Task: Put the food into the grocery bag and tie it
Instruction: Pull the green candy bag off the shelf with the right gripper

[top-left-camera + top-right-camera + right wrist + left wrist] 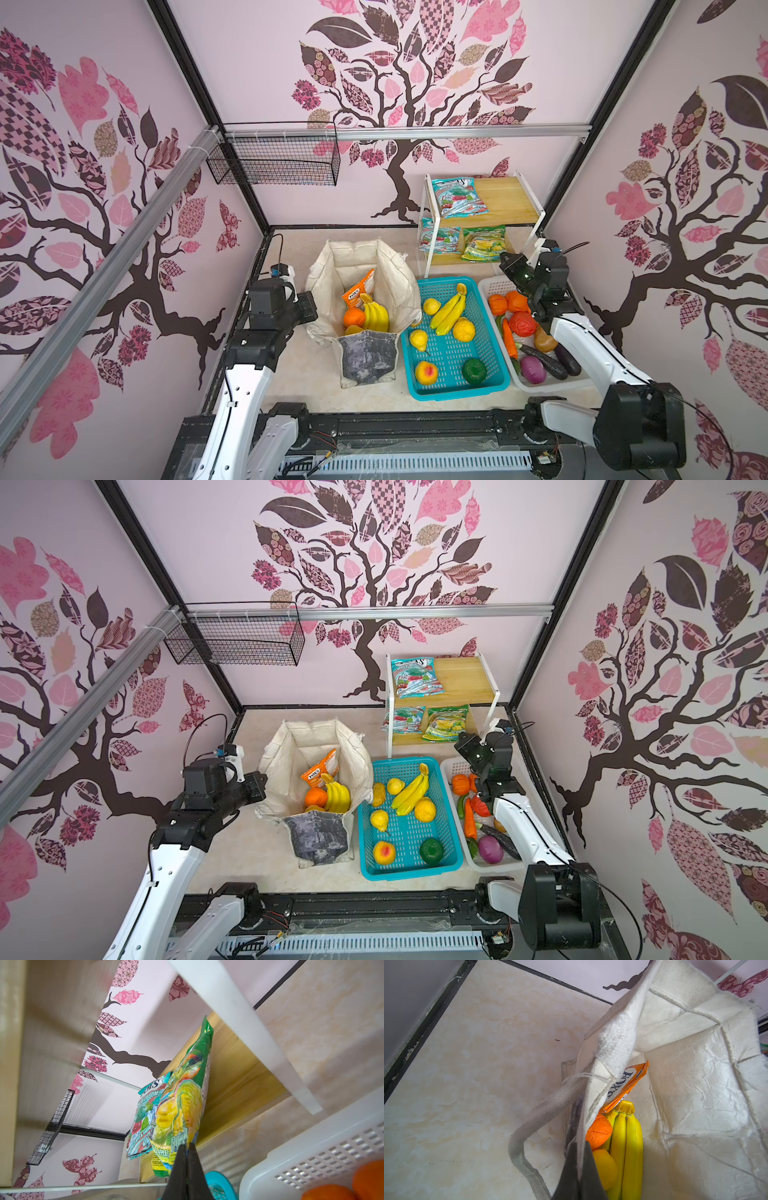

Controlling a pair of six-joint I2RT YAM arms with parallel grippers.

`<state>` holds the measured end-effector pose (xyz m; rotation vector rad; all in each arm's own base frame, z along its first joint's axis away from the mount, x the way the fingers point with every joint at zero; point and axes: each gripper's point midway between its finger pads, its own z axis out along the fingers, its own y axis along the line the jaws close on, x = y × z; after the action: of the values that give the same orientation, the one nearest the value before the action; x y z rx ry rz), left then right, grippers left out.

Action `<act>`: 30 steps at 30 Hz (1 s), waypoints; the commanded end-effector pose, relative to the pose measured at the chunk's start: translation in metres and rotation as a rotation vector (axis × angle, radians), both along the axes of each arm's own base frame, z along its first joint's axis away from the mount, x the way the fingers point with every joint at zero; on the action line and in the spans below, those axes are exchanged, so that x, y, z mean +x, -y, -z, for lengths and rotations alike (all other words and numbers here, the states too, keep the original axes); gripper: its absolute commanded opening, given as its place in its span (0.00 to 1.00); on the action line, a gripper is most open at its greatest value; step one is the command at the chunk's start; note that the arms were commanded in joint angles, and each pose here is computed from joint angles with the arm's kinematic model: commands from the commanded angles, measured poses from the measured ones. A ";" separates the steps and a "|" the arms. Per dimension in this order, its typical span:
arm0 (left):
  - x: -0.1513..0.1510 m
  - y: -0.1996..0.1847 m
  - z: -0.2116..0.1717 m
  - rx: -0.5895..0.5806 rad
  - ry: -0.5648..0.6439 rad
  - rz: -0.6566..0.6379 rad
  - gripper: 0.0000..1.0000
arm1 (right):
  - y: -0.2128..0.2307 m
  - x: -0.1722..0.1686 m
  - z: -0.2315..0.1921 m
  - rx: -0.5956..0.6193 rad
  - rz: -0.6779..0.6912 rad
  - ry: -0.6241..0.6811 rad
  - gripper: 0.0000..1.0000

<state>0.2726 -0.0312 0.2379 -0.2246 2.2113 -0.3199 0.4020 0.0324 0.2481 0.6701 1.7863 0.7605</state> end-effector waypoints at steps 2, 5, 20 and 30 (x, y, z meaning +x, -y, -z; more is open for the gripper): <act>0.002 0.002 0.004 0.002 0.008 0.018 0.00 | 0.000 -0.009 -0.044 -0.055 -0.017 0.076 0.00; 0.002 0.002 0.004 0.003 0.010 0.017 0.00 | -0.006 -0.014 -0.055 -0.064 -0.056 0.081 0.00; 0.002 0.002 0.002 0.001 0.016 0.020 0.00 | -0.026 -0.063 -0.107 -0.099 -0.194 0.111 0.00; 0.002 0.002 0.003 0.001 0.015 0.017 0.00 | -0.067 -0.108 -0.126 -0.054 -0.334 0.140 0.00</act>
<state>0.2725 -0.0323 0.2380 -0.2210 2.2119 -0.3277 0.3125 0.0855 0.3369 0.3652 1.8751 0.9090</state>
